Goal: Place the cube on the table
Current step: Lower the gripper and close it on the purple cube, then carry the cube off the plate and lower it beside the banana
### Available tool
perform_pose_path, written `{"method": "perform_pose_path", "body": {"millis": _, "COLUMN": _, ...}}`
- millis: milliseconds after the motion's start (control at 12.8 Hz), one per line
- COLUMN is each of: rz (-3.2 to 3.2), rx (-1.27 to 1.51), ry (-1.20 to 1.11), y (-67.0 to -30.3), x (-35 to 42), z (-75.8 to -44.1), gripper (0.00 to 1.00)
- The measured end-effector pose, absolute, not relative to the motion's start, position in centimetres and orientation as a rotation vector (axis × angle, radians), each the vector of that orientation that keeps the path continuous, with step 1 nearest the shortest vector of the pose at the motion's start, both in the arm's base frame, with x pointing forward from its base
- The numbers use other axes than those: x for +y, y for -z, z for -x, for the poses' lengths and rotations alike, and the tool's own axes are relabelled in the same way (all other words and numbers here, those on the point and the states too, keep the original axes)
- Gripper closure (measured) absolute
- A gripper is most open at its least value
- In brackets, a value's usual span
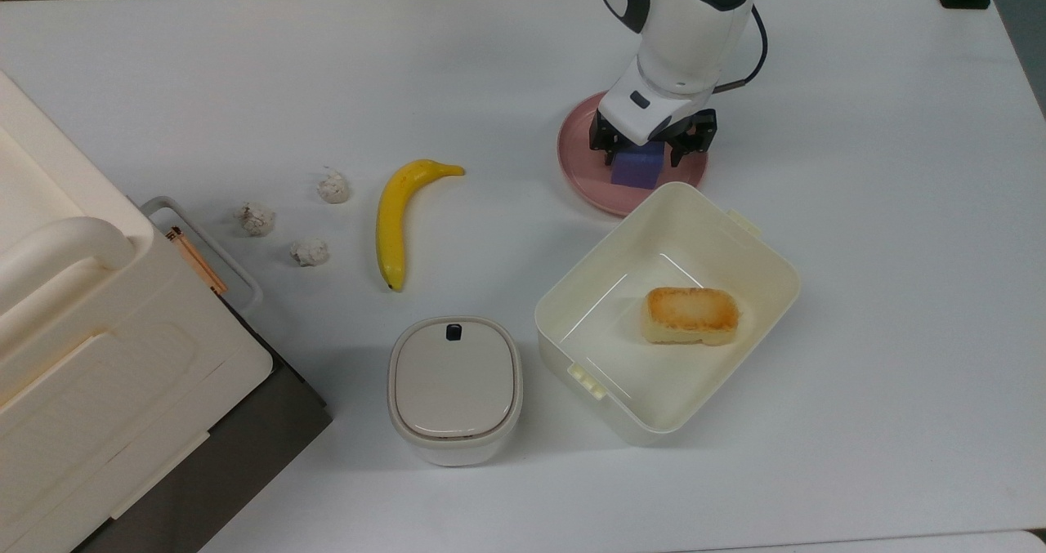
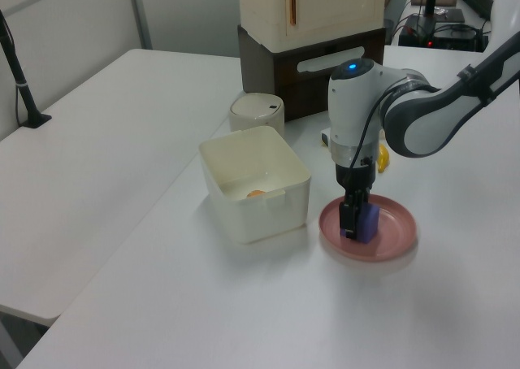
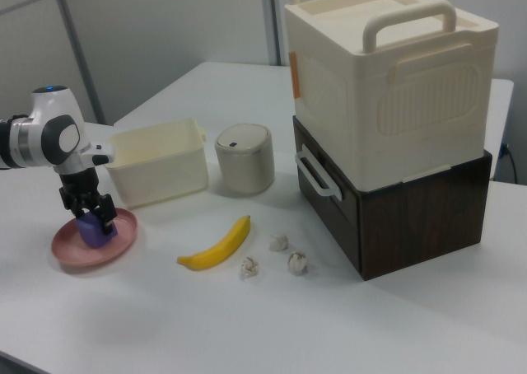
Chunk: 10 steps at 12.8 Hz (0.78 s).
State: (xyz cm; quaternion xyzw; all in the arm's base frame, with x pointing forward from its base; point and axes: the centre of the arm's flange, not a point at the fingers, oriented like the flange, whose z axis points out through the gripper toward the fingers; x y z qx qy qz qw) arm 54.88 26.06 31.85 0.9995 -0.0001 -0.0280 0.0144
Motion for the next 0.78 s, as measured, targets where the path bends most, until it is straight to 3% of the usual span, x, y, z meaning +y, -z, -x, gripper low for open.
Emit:
{"method": "perform_pose_path", "body": {"millis": 78, "rz": -3.113, "rx": 0.002, "ry": 0.083, "y": -32.0, "x": 26.3, "z": -54.8, "gripper": 0.11}}
{"method": "perform_pose_path", "body": {"millis": 156, "rz": -3.117, "rx": 0.004, "ry": 0.070, "y": -32.6, "x": 26.4, "z": -54.7, "gripper": 0.30}}
{"method": "perform_pose_path", "body": {"millis": 234, "rz": -3.121, "rx": 0.003, "ry": 0.059, "y": -33.1, "x": 26.4, "z": -54.7, "gripper": 0.42}}
{"method": "perform_pose_path", "body": {"millis": 623, "rz": -3.122, "rx": -0.010, "ry": 0.077, "y": -40.7, "x": 18.6, "z": -55.4, "gripper": 0.43}}
{"method": "perform_pose_path", "body": {"millis": 779, "rz": -3.128, "rx": -0.024, "ry": 0.078, "y": -41.6, "x": 11.7, "z": -56.9, "gripper": 0.43}}
